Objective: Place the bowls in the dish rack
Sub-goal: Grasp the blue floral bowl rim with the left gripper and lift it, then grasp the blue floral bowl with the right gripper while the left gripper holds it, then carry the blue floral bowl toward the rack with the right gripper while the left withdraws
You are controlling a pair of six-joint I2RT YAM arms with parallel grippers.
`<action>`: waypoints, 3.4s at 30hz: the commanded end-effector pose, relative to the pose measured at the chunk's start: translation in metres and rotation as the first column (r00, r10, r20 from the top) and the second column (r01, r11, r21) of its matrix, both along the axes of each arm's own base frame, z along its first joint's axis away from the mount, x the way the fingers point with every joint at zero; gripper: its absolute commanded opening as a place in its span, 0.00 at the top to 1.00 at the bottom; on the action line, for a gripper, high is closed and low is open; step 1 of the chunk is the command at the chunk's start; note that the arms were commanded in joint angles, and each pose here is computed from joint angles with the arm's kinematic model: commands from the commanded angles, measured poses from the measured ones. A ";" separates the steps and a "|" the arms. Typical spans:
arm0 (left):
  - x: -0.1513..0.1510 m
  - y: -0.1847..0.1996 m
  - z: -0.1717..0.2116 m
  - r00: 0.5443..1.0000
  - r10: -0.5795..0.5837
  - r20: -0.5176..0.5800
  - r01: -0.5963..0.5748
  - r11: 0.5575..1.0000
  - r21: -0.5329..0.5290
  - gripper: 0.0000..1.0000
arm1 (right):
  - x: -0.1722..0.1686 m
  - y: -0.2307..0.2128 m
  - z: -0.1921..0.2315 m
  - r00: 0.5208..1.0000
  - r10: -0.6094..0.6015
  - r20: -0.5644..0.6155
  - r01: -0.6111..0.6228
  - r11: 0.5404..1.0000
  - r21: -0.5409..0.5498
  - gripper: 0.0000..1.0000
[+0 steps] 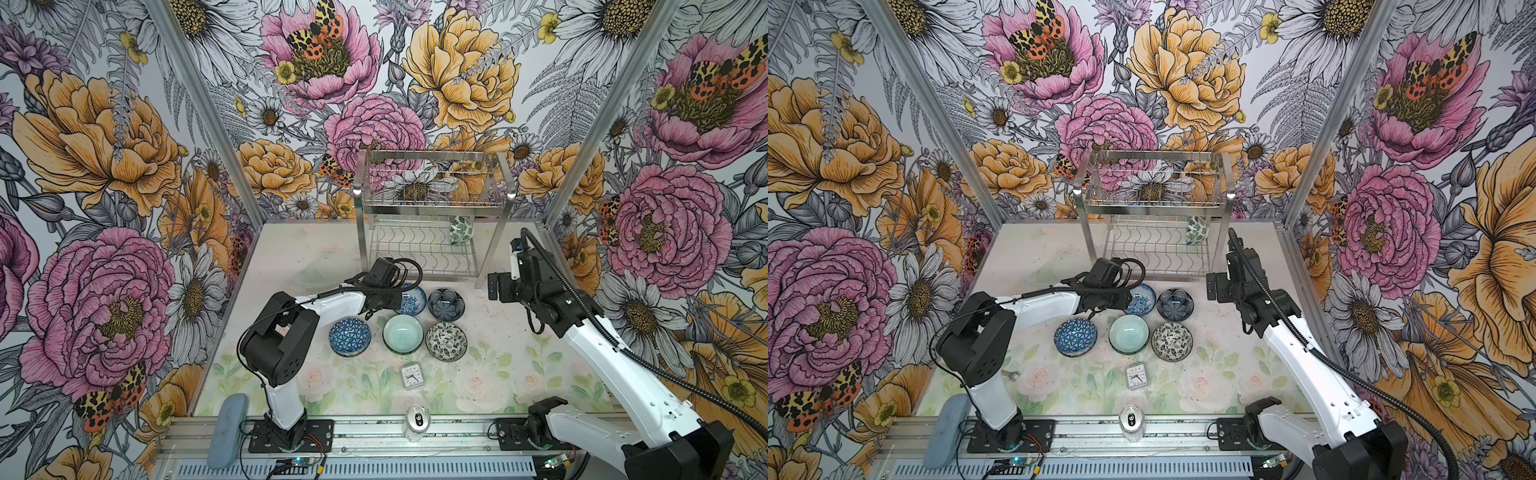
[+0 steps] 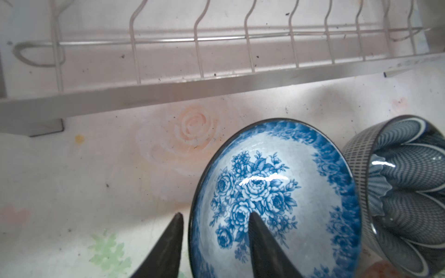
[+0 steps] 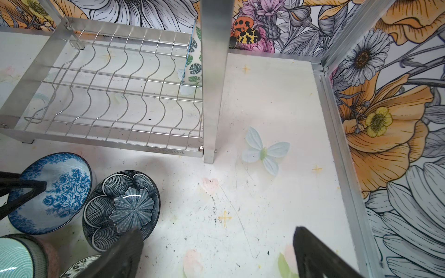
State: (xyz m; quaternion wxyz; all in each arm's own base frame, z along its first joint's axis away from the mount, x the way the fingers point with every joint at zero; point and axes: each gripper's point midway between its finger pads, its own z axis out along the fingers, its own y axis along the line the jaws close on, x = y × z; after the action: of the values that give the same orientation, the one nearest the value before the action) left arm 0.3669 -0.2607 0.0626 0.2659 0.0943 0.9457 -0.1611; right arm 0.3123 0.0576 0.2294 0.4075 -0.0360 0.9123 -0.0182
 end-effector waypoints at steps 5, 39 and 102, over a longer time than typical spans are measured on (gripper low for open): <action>0.014 -0.003 0.011 1.000 0.002 0.031 -0.001 0.999 -0.033 0.74 | -0.004 0.000 0.006 1.000 -0.005 0.024 0.004 1.000 0.029 0.01; -0.023 0.018 0.218 0.847 0.059 0.528 -0.001 0.994 -0.109 1.00 | -0.011 0.142 0.092 0.908 0.325 0.262 -0.399 0.862 0.314 0.00; -0.084 0.100 0.244 0.841 -0.051 0.539 -0.019 0.992 0.124 0.02 | 0.020 0.110 0.048 0.947 -0.006 0.321 -0.011 0.999 0.051 1.00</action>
State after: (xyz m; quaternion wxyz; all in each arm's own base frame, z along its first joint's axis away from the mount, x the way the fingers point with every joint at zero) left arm 0.2868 -0.1857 0.3230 0.5361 0.1441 0.8224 -0.1241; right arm 0.3227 0.1977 0.2459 0.4959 -0.0561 0.8628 0.0806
